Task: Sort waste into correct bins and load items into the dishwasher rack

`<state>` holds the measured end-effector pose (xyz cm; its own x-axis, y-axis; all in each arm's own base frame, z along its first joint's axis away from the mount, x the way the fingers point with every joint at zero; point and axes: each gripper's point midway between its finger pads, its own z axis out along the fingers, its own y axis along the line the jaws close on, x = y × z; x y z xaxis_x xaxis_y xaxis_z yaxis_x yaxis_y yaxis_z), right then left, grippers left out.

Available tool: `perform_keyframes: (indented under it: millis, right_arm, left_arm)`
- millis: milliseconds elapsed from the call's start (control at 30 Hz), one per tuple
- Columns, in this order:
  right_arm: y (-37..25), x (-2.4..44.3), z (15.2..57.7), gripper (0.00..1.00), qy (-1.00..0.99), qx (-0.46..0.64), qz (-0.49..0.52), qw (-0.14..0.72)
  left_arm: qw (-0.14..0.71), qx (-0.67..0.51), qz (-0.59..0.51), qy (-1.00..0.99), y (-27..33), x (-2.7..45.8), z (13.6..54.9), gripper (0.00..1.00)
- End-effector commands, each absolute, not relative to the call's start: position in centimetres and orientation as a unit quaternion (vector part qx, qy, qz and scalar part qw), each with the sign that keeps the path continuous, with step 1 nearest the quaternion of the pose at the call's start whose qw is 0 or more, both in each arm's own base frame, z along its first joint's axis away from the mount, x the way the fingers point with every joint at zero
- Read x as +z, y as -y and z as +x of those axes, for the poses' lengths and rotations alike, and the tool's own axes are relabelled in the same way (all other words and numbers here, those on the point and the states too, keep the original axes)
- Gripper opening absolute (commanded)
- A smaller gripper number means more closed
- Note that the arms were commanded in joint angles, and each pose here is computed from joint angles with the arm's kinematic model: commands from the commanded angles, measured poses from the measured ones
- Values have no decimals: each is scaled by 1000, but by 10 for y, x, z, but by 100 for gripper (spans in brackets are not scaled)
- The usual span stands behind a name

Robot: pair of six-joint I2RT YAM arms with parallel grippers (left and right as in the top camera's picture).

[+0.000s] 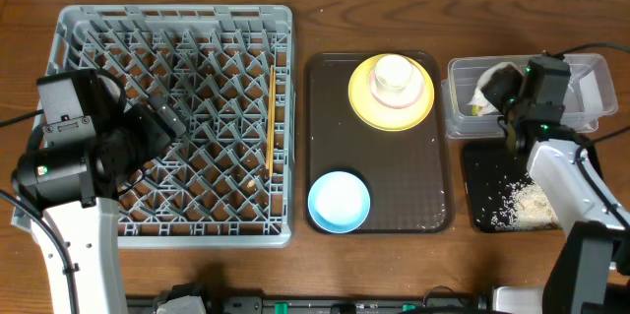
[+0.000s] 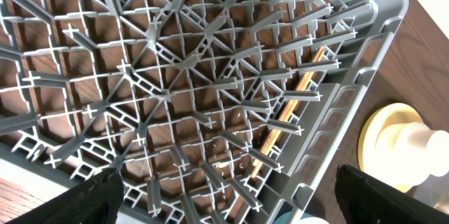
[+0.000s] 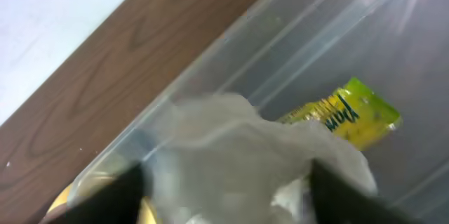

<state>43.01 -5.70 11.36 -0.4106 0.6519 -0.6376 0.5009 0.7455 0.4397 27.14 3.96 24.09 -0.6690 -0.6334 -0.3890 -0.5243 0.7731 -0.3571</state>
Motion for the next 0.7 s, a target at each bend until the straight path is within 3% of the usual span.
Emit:
perform_keyframes:
  millis: [0, 167, 300, 400, 667]
  right_arm:
    - [58, 130, 438, 88, -822, 104, 341, 443]
    - [45, 159, 440, 88, -820, 135, 297, 471]
    - [23, 189, 433, 74, -829, 160, 218, 489]
    - [8, 206, 419, 58, -843, 168, 181, 477]
    - [-76, 248, 390, 41, -898, 140, 0, 417]
  left_arm:
    - [258, -104, -319, -906, -42, 245, 272, 97]
    - [258, -104, -319, -906, -42, 245, 272, 97]
    - [258, -104, -319, -906, -42, 245, 272, 97]
    - [258, -104, -319, -906, -42, 245, 272, 97]
    - [258, -104, -319, -906, -42, 245, 272, 97]
